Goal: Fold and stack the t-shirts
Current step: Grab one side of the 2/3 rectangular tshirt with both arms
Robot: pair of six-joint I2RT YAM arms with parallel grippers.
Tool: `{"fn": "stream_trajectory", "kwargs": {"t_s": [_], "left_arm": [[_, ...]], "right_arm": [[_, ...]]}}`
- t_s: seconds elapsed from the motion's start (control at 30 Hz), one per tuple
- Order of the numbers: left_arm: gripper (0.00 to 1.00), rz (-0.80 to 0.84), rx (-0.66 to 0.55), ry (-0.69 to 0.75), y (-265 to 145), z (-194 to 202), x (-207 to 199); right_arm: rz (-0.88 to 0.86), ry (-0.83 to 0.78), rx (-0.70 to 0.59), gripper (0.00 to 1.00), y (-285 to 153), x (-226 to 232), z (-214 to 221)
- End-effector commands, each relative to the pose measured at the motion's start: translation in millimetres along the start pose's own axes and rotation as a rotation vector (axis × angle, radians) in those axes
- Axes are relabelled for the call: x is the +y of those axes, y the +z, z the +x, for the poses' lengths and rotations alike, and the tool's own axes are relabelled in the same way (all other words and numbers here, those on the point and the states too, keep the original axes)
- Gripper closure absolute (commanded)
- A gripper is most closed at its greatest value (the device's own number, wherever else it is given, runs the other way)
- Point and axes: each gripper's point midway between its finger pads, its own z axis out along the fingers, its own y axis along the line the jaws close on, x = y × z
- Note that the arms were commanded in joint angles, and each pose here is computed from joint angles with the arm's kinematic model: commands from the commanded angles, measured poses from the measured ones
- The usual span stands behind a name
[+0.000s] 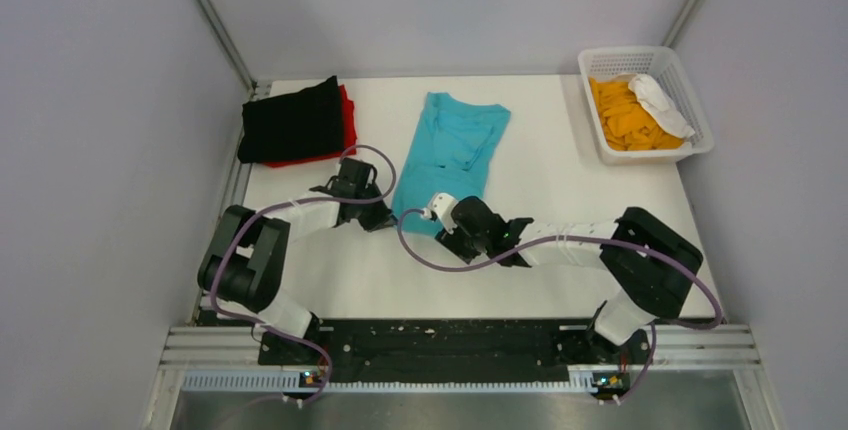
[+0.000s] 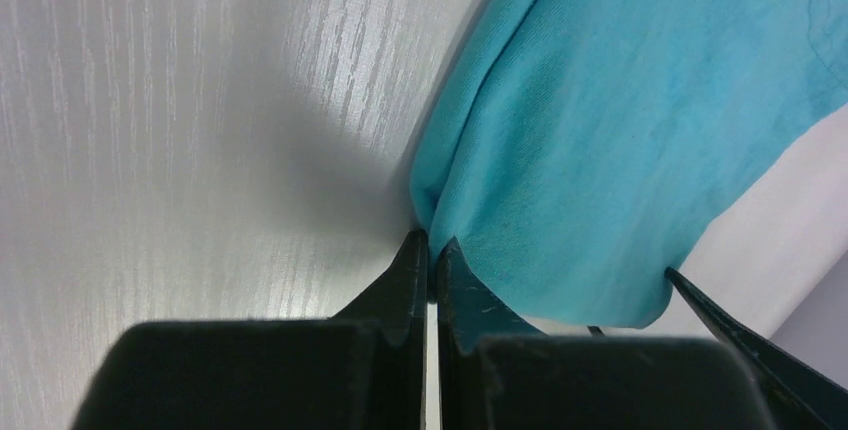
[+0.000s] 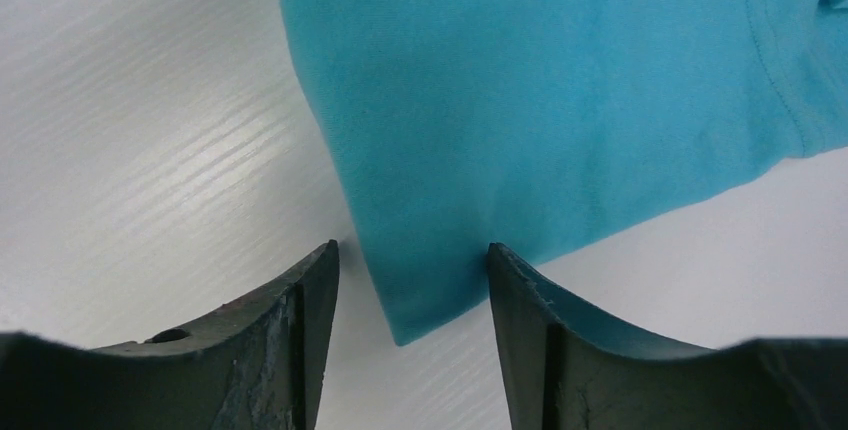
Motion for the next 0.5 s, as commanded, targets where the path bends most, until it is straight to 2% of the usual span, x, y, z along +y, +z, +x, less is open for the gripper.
{"fn": "stream_trajectory", "kwargs": {"t_s": [0.0, 0.1, 0.3, 0.33, 0.47], "left_arm": [[1.00, -0.046, 0.014, -0.011, 7, 3, 10], [1.00, -0.057, 0.007, -0.012, 4, 2, 11], [1.00, -0.062, -0.021, -0.027, -11, 8, 18], [1.00, -0.069, -0.024, -0.032, -15, 11, 23], [1.00, -0.093, -0.070, -0.048, -38, 25, 44]], "right_arm": [[0.013, -0.067, 0.007, 0.49, 6, 2, -7], [-0.001, -0.084, 0.069, 0.61, 7, 9, 7], [-0.099, -0.047, 0.113, 0.97, 1, 40, 19], [-0.146, -0.041, 0.106, 1.00, -2, 52, 16], [-0.311, -0.063, 0.051, 1.00, -22, 95, -6]]}}
